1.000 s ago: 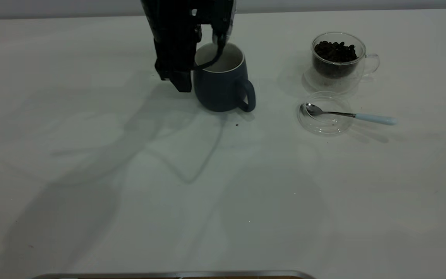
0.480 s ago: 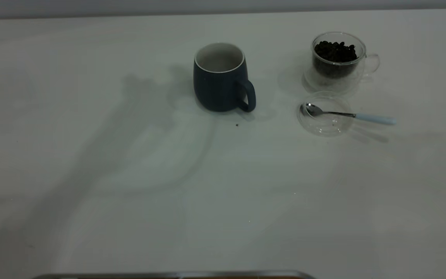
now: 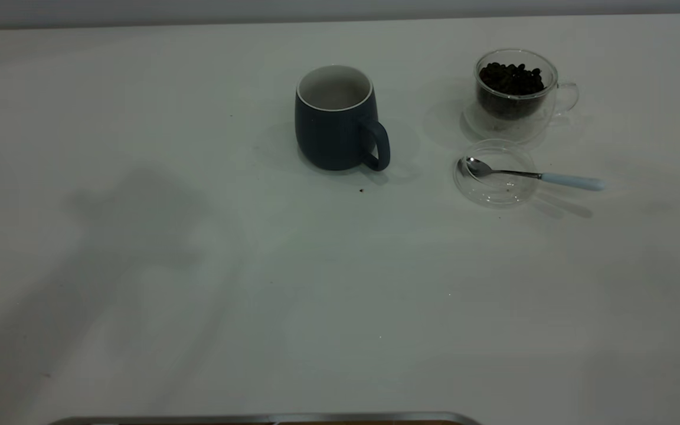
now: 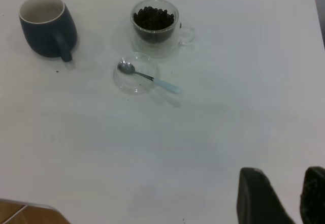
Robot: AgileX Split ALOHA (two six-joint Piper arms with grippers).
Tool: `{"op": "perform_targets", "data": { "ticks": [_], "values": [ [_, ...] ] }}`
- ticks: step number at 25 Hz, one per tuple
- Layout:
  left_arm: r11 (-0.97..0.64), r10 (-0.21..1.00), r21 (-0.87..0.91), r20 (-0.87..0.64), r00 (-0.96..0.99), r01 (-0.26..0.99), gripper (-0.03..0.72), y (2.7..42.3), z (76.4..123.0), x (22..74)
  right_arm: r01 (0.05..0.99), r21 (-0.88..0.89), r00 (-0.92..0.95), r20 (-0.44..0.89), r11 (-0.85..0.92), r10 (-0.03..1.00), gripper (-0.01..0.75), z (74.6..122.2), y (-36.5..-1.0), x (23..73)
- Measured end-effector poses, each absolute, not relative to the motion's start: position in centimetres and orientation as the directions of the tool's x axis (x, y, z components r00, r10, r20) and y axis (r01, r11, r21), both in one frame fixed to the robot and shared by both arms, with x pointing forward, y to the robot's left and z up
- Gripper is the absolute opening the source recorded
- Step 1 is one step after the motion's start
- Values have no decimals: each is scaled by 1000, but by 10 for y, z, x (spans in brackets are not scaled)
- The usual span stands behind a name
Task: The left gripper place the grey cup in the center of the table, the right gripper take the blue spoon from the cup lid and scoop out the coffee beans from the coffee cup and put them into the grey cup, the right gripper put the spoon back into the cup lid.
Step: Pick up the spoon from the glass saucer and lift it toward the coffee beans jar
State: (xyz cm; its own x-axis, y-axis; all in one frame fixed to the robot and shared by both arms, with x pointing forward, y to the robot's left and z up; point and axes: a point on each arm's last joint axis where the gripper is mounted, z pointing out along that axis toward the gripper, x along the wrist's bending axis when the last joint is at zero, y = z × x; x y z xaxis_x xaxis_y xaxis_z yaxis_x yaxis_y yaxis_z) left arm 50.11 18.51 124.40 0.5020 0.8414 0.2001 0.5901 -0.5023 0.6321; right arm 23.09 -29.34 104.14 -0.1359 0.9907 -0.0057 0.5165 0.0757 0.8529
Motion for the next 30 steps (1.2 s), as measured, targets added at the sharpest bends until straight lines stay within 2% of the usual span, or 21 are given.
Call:
{"op": "perform_targets", "data": {
  "ticks": [2,6,16,23,30],
  "values": [
    [-490,847,648,196,493,583,567,201,1248,468,517,853,-136,-6,76,991,242,1041,-293,231],
    [-494,847,625,190,496,605,567,229,1225,410,517,853,-136,-6,76,991,242,1041,-293,231],
    [-438,856,586,41,515,682,567,271,1120,297,517,853,-136,-6,76,991,242,1041,-293,231],
    [-384,857,661,-5,516,645,567,290,1068,249,517,853,-136,-6,76,991,242,1041,-293,231],
    [-361,860,701,-4,510,615,567,297,1035,235,517,853,-136,-6,76,991,242,1041,-293,231]
  ]
}}
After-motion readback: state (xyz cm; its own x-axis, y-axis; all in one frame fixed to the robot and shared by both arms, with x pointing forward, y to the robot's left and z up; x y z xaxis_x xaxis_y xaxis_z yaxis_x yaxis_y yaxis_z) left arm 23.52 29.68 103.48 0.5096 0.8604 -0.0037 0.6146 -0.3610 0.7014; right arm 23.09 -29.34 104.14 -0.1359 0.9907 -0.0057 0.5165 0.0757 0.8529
